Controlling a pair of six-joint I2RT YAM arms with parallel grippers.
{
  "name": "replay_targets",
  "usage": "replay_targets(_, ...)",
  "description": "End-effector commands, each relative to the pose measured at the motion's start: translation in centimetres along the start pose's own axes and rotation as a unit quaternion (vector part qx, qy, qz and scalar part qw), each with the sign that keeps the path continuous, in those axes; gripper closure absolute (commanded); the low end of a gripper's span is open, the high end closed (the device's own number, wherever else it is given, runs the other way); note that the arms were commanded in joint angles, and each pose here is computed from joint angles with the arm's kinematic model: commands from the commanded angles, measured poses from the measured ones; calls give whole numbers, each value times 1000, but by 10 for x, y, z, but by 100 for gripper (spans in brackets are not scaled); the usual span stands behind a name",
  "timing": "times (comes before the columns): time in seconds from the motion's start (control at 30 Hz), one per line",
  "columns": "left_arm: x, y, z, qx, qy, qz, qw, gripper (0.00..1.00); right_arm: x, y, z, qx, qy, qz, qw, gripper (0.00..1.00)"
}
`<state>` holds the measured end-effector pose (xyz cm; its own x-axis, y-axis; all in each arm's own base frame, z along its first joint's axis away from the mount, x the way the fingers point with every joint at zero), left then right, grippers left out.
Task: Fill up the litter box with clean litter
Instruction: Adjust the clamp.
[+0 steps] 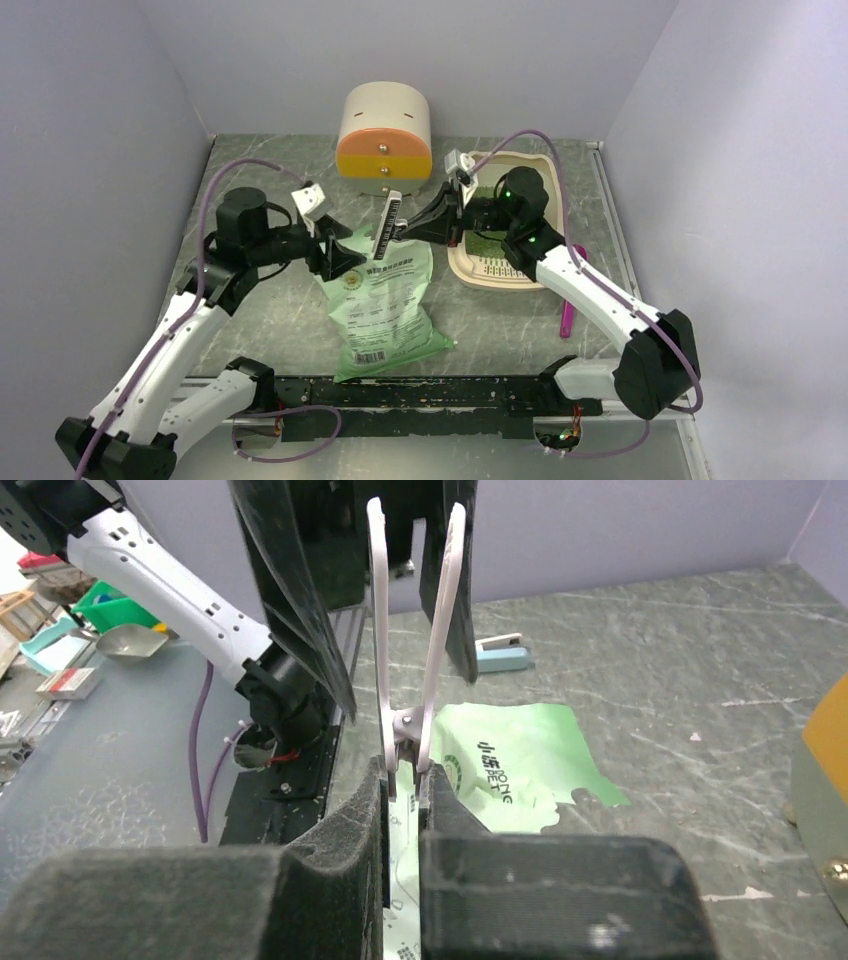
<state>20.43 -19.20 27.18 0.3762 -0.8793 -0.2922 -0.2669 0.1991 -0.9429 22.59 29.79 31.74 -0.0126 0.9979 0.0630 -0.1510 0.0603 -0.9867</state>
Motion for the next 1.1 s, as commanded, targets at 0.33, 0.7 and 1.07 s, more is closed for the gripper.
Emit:
replay_targets(0.33, -8, -123, -19, -16, 0, -201, 979, 14, 5, 13, 8, -27, 65, 111, 991, 100)
replay_targets(0.7, 36, -115, -25, -33, -87, -174, 980, 40, 21, -6, 2, -38, 184, 84, 979, 100)
replay_targets(1.07, 55, -101, -23, -41, -148, -145, 977, 58, 20, -10, -5, -9, 257, 58, 964, 100)
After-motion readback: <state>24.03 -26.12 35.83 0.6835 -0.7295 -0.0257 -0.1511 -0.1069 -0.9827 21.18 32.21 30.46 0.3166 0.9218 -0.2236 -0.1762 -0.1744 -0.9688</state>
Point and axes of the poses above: each gripper's point midway between its finger pads, its own x axis out along the fingers, its own z axis along the line the jaws close on, y = z × x, the point moved 2 cm from there along -x, back along the fingers, and after that the axes turned 1 degree about x, right-handed, at the moved point
